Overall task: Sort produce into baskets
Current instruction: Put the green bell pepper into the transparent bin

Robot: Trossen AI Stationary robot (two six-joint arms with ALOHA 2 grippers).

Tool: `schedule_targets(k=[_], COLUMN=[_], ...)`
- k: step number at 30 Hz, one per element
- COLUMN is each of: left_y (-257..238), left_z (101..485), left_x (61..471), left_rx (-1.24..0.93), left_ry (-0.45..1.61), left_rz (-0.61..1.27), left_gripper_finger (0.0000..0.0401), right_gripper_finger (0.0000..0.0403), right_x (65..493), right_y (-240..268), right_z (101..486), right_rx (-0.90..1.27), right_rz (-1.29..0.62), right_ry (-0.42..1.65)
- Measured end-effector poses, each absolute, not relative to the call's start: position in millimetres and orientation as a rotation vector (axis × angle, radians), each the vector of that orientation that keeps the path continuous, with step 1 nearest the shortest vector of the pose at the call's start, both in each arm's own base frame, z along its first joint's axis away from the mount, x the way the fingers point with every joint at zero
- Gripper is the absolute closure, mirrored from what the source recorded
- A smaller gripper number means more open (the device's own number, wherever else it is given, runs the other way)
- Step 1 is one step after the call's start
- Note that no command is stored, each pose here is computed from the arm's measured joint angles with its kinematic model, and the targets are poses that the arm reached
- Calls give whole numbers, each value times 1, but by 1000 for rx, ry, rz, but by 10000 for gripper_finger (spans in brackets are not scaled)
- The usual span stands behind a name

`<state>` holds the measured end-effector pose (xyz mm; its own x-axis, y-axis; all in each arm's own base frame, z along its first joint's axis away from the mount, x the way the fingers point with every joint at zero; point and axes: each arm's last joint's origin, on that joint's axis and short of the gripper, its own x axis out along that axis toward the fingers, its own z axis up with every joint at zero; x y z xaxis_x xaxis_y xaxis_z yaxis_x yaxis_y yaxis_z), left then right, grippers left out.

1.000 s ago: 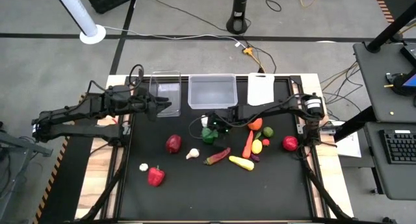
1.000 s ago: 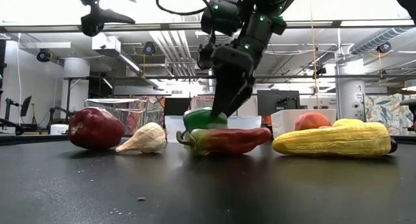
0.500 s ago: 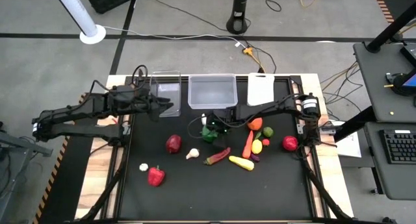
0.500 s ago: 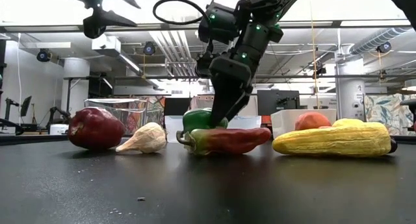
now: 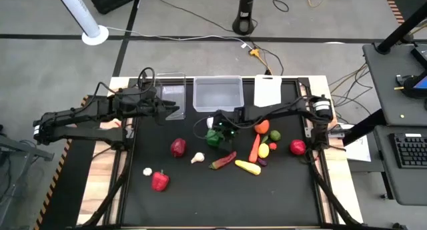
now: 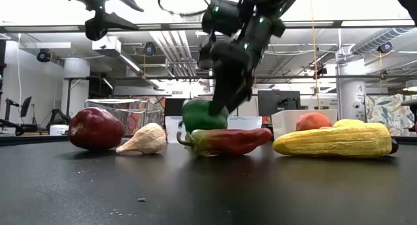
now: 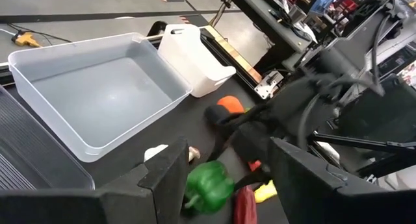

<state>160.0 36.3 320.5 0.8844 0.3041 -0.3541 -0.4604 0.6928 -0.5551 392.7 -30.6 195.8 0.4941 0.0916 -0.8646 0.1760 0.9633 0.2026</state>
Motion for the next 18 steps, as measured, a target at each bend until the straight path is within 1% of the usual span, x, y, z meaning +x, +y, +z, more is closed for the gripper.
schedule_targets(k=[8, 12, 18], left_y=[36, 37, 37], left_z=[322, 324, 331], left_x=[161, 162, 164], left_rx=[-683, -683, -682], left_ry=[228, 204, 133], left_rz=[424, 416, 393], left_gripper_finger=[209, 209, 209], right_gripper_finger=[163, 163, 162], right_x=[374, 368, 370], right_y=[-38, -53, -85], right_z=[250, 274, 307], right_rx=[411, 504, 524], right_rz=[-123, -190, -251], right_ry=[924, 873, 762])
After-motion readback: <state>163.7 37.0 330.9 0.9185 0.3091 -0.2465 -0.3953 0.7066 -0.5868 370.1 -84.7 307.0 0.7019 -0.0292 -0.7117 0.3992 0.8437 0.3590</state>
